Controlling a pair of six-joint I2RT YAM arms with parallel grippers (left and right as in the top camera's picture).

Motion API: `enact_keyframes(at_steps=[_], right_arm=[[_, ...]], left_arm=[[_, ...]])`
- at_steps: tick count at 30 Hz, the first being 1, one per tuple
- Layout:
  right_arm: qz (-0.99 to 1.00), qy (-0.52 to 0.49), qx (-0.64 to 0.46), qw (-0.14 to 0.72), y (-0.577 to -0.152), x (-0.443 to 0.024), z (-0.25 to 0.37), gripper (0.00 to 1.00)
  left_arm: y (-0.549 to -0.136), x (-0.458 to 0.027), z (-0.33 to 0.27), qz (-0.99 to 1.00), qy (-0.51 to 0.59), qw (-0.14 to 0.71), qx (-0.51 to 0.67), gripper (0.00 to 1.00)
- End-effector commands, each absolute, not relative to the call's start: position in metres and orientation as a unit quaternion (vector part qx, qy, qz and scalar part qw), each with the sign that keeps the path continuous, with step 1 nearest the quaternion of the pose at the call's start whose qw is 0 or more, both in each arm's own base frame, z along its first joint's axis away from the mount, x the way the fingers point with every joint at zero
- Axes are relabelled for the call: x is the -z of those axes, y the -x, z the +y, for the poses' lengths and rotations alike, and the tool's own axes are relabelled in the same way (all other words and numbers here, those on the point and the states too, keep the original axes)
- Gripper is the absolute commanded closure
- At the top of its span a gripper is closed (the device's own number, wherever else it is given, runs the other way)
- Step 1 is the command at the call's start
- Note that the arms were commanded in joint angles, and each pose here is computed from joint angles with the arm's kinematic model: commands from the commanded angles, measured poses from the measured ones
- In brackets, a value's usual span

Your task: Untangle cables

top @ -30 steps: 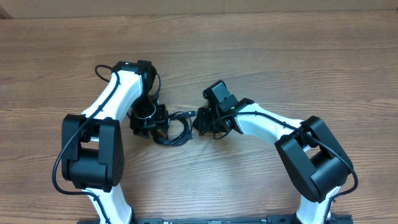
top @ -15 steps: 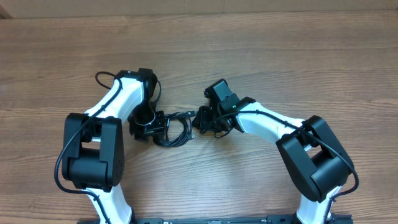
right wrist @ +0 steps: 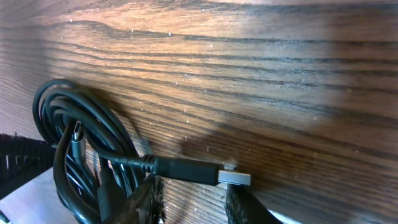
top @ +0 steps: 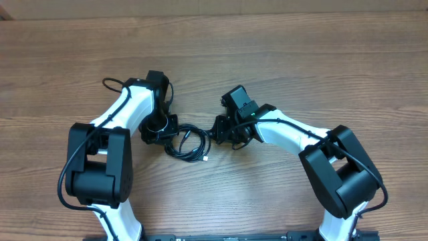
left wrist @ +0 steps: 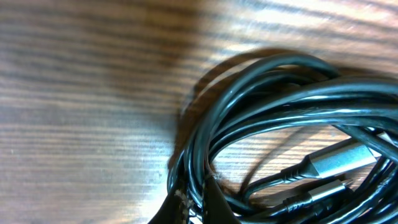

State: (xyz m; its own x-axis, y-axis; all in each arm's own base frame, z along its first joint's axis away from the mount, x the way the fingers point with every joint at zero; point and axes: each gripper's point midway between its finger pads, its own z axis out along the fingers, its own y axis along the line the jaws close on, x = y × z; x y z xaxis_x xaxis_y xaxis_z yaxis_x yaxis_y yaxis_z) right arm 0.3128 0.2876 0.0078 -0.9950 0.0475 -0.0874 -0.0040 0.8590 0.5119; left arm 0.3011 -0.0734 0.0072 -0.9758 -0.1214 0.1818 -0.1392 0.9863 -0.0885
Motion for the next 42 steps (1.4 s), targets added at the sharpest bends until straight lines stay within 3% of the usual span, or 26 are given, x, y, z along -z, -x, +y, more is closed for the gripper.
enact_keyframes(at_steps=[1, 9, 14, 28, 38, 42], right_arm=[[0.960, -0.009, -0.271, 0.072, -0.320, -0.023, 0.286, 0.68], [0.968, -0.016, -0.233, 0.086, -0.325, -0.030, 0.267, 0.73], [0.972, -0.033, -0.200, 0.116, -0.333, -0.053, 0.249, 0.71], [0.977, 0.021, -0.184, 0.102, -0.296, -0.053, 0.279, 0.69], [0.979, -0.058, -0.131, 0.142, -0.308, -0.035, 0.254, 0.69], [0.979, -0.066, -0.131, 0.140, -0.307, -0.033, 0.253, 0.69]], left_arm=[[-0.310, 0.003, -0.073, -0.996, -0.041, 0.069, -0.049, 0.96], [-0.323, 0.002, -0.086, -0.995, -0.040, 0.045, -0.085, 0.96], [-0.329, 0.003, -0.086, -0.994, -0.049, 0.034, -0.087, 0.96], [-0.327, -0.001, -0.103, -0.988, -0.066, 0.046, -0.134, 0.96], [-0.324, -0.004, -0.112, -0.983, -0.066, 0.055, -0.161, 0.96], [-0.324, -0.010, -0.122, -0.977, -0.066, 0.059, -0.194, 0.84]])
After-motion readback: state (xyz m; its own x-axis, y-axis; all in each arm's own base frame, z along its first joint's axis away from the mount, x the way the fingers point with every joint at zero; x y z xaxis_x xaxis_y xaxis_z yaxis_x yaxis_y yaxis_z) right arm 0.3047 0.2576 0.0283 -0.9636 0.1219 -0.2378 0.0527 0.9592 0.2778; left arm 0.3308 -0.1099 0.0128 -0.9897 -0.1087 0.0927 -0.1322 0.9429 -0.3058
